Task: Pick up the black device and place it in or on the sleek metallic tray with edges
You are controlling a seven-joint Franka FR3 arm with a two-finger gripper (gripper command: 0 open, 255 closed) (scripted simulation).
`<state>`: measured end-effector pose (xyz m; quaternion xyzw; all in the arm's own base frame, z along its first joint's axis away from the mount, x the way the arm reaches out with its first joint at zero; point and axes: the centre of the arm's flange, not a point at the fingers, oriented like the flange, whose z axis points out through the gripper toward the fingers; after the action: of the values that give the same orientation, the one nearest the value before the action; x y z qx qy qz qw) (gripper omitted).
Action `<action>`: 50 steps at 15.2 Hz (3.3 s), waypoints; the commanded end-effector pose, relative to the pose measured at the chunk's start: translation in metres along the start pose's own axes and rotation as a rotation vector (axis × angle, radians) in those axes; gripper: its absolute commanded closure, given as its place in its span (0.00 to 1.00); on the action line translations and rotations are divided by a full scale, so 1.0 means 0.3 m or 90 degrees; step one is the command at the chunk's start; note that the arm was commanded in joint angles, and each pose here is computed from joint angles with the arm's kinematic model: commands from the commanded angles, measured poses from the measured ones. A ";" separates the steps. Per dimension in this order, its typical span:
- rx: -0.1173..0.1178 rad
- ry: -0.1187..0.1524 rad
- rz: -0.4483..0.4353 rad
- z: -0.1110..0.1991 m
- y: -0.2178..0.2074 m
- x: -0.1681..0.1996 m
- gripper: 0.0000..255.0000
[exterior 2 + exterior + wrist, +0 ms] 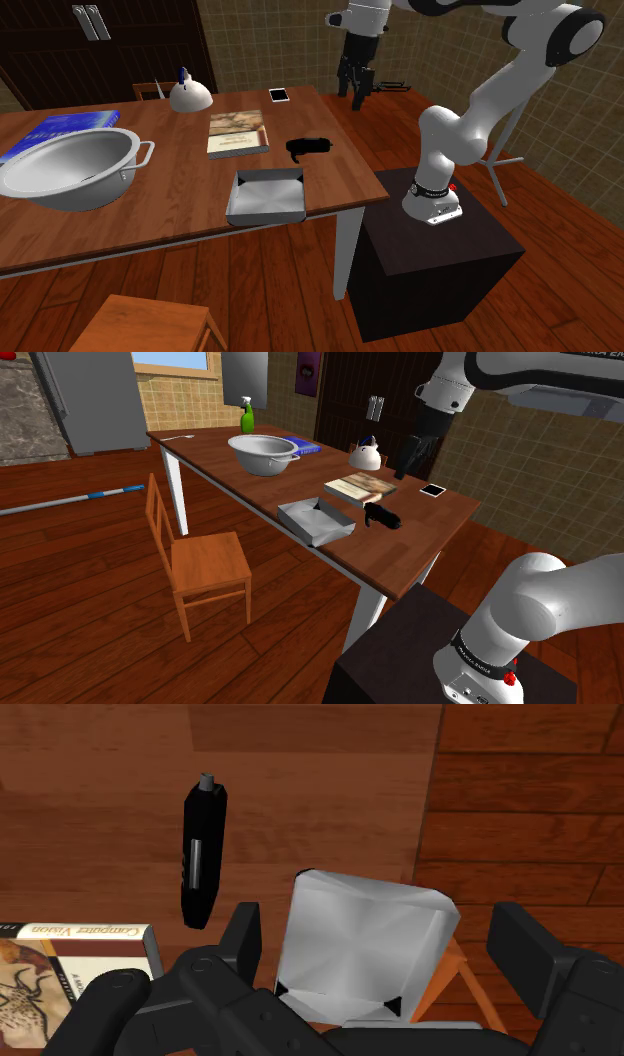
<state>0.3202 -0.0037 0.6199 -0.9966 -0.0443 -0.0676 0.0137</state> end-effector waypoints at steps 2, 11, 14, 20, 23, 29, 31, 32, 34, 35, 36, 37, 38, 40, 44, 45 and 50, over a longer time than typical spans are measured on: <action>-0.002 -0.001 0.009 0.035 0.024 0.008 0.00; -0.022 -0.014 0.090 0.349 0.247 0.059 0.00; -0.028 -0.018 0.116 0.452 0.324 0.069 0.00; -0.034 -0.022 0.141 0.599 0.399 0.072 0.00; -0.034 -0.022 0.141 0.652 0.402 0.070 0.00; -0.034 -0.022 0.141 0.679 0.403 0.069 0.00; -0.034 -0.022 0.141 0.679 0.403 0.069 0.00; -0.034 -0.022 0.141 0.679 0.403 0.069 0.00; -0.034 -0.022 0.141 0.679 0.403 0.069 1.00; -0.034 -0.022 0.141 0.679 0.403 0.069 1.00; -0.034 -0.022 0.141 0.679 0.403 0.069 1.00; -0.034 -0.022 0.141 0.679 0.403 0.069 1.00; -0.034 -0.022 0.141 0.679 0.403 0.069 1.00; -0.034 -0.022 0.141 0.678 0.403 0.069 1.00; -0.034 -0.022 0.141 0.644 0.403 0.073 1.00; -0.034 -0.022 0.141 0.627 0.402 0.076 1.00; -0.034 -0.022 0.141 0.540 0.400 0.088 1.00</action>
<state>0.3794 -0.1166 0.4565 -0.9964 0.0676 -0.0510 -0.0067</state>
